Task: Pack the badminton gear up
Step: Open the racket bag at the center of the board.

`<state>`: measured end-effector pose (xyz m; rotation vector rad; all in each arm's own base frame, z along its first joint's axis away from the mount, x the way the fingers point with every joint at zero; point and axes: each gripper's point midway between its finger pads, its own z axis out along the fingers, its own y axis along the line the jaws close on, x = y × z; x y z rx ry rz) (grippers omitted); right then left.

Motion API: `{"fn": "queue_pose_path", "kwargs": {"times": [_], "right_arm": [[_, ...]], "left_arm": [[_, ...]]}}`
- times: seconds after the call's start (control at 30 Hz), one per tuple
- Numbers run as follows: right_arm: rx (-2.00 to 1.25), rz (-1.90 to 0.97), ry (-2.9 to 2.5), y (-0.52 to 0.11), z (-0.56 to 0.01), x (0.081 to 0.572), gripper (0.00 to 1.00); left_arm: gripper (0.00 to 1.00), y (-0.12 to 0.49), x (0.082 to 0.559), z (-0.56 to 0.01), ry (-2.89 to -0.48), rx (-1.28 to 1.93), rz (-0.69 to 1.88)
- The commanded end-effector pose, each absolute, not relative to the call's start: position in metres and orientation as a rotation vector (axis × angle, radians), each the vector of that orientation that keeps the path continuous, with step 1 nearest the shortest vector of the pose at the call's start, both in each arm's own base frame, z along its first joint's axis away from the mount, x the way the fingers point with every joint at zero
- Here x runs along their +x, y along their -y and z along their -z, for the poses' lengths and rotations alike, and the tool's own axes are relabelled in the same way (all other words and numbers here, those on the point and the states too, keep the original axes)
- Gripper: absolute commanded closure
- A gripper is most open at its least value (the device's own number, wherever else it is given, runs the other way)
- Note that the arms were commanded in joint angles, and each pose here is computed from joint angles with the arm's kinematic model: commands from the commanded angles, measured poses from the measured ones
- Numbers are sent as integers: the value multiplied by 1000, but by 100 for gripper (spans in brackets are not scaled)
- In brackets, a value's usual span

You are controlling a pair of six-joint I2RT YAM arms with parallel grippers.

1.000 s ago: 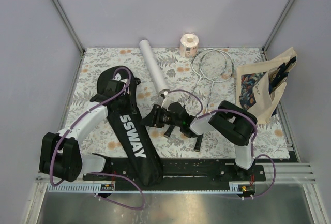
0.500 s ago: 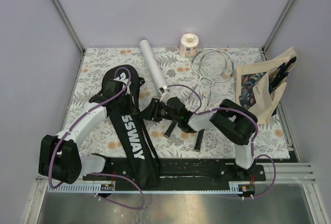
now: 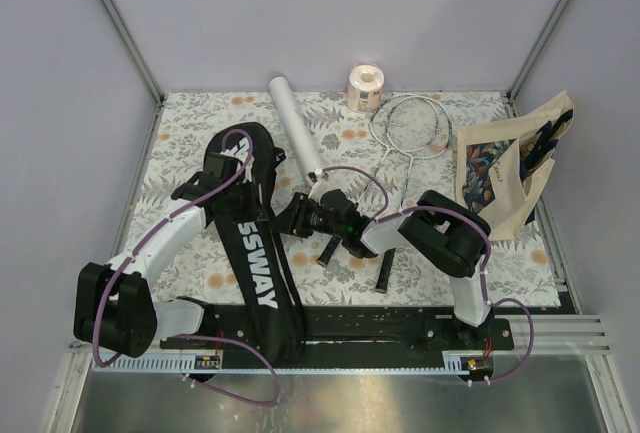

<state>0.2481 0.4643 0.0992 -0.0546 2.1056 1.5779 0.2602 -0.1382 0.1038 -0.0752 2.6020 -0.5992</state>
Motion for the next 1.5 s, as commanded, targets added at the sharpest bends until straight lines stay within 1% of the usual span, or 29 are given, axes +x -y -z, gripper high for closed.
{"fn": "queue_pose_path", "kwargs": {"times": [0.0,0.23,0.8,1.07,1.13,1.2,1.3,1.33,1.37,1.47], "right_arm": [[-50,-1606,-2038,-459,-118,249,53],[-39,-1593,-2025,-451,-119,249,60],[-81,-1691,-2052,-468,-114,236,55],[-93,-1709,-2082,-481,-108,227,56],[-82,-1707,-2088,-483,-106,229,59],[-72,-1690,-2106,-485,-102,231,65],[-69,-1654,-2110,-484,-100,235,89],[-69,-1641,-2103,-484,-101,237,99],[-69,-1633,-2099,-483,-102,238,100],[-75,-1606,-2098,-481,-101,240,100]], "left_arm": [[100,145,279,-128,-2499,-38,640],[100,145,278,-129,-2496,-37,642],[100,152,281,-133,-2473,-56,694],[100,156,283,-133,-2465,-68,727],[100,157,283,-135,-2463,-72,732],[100,157,284,-137,-2459,-77,735],[96,158,285,-138,-2457,-73,741],[96,158,285,-138,-2460,-70,739],[95,157,285,-139,-2460,-66,738],[94,153,282,-136,-2486,-62,706]]}}
